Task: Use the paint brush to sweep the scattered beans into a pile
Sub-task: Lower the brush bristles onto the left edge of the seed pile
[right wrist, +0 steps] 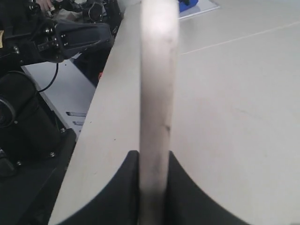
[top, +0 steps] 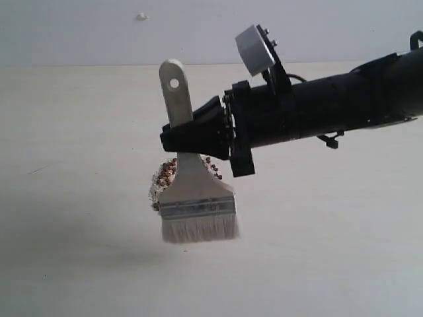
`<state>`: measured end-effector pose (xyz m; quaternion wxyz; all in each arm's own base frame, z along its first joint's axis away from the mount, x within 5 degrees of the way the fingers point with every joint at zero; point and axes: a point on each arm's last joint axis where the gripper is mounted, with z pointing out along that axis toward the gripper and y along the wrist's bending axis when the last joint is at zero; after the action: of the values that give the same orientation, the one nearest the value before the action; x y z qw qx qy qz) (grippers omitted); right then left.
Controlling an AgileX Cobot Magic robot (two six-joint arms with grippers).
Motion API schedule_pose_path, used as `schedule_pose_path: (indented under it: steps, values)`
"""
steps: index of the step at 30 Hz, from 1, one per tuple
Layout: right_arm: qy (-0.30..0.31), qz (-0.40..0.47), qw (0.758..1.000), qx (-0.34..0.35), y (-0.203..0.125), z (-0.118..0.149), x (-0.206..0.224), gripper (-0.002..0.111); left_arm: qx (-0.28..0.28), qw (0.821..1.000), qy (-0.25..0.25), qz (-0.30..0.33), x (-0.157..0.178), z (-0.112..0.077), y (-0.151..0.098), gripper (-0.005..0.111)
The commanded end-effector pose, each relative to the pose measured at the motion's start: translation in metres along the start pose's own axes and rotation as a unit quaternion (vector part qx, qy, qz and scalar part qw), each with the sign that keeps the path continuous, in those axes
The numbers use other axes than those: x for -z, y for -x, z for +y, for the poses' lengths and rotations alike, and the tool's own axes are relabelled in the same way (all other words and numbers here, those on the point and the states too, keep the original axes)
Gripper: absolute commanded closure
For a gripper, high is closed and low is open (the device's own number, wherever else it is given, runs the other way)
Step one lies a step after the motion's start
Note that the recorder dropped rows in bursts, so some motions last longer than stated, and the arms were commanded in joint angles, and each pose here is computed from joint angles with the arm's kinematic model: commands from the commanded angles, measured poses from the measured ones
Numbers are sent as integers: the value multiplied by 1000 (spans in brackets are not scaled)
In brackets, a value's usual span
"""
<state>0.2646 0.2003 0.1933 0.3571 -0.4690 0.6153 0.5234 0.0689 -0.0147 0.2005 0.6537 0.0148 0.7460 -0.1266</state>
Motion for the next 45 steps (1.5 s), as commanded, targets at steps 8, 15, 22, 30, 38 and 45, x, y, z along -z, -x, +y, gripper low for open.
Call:
schedule_pose_path:
  steps: [8, 15, 22, 30, 38, 45]
  values:
    - [25, 8, 999, -40, -22, 15, -11, 108, 1, 1000, 1, -4, 1, 0, 0, 107]
    - [26, 21, 997, -76, -44, -2, -20, 108, 1, 1000, 1, -4, 1, 0, 0, 107]
    - [27, 24, 996, -77, -51, -27, -31, 108, 1, 1000, 1, -4, 1, 0, 0, 107]
    - [29, 24, 997, -63, -51, -47, -40, 108, 1, 1000, 1, -4, 1, 0, 0, 107]
    - [-18, 53, 998, -26, -43, -64, -43, 108, 1, 1000, 1, -4, 1, 0, 0, 107]
    - [-40, 48, 998, 4, -26, -76, -45, 108, 1, 1000, 1, -4, 1, 0, 0, 107]
